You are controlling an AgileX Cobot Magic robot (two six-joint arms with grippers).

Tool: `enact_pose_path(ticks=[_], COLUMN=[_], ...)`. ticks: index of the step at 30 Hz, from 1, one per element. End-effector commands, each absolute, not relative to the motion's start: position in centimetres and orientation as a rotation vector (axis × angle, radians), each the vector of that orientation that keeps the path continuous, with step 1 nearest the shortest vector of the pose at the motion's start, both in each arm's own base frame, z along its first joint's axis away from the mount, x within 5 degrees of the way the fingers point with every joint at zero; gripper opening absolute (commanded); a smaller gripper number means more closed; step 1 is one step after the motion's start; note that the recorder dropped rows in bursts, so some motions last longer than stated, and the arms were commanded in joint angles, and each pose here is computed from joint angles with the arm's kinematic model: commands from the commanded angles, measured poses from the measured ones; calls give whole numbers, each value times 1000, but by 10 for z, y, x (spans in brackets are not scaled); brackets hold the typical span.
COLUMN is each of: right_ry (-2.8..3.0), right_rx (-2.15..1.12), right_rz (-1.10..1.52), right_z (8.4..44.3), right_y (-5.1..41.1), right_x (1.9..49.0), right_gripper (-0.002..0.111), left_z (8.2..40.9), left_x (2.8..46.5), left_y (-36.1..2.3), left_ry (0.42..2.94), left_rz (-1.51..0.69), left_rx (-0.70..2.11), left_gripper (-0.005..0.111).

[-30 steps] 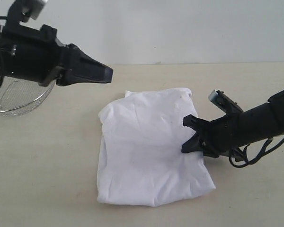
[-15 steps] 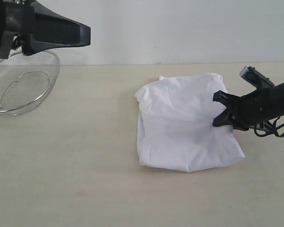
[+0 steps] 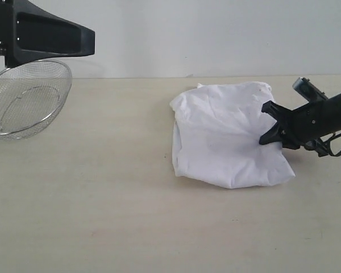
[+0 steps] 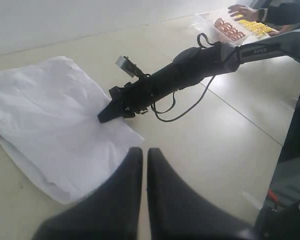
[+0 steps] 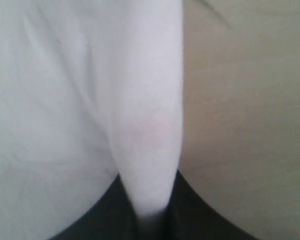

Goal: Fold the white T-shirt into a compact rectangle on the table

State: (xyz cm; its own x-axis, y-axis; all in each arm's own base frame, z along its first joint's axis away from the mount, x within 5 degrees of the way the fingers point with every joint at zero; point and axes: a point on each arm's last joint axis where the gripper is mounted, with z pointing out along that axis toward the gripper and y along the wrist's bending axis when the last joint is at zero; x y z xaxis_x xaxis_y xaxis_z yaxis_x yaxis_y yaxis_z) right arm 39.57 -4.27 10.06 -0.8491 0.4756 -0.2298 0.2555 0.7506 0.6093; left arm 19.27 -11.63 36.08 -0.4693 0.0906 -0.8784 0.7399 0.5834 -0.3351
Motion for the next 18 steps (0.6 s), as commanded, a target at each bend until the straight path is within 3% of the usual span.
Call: enact_pose_path(ticks=[1, 8, 18], right_ry=[2530, 2547, 2619], right_rx=[608, 547, 521], right_rz=[700, 612, 642], right_z=[105, 111, 94], right_y=[-81, -109, -110], right_x=[399, 398, 400], right_gripper=[0, 0, 0], left_z=[361, 361, 361], left_x=[191, 192, 193], left_y=[-115, -115, -115], left_ry=[1924, 1924, 1920], left_rz=[-917, -915, -905], left_rx=[661, 659, 647], left_gripper=[4, 4, 4])
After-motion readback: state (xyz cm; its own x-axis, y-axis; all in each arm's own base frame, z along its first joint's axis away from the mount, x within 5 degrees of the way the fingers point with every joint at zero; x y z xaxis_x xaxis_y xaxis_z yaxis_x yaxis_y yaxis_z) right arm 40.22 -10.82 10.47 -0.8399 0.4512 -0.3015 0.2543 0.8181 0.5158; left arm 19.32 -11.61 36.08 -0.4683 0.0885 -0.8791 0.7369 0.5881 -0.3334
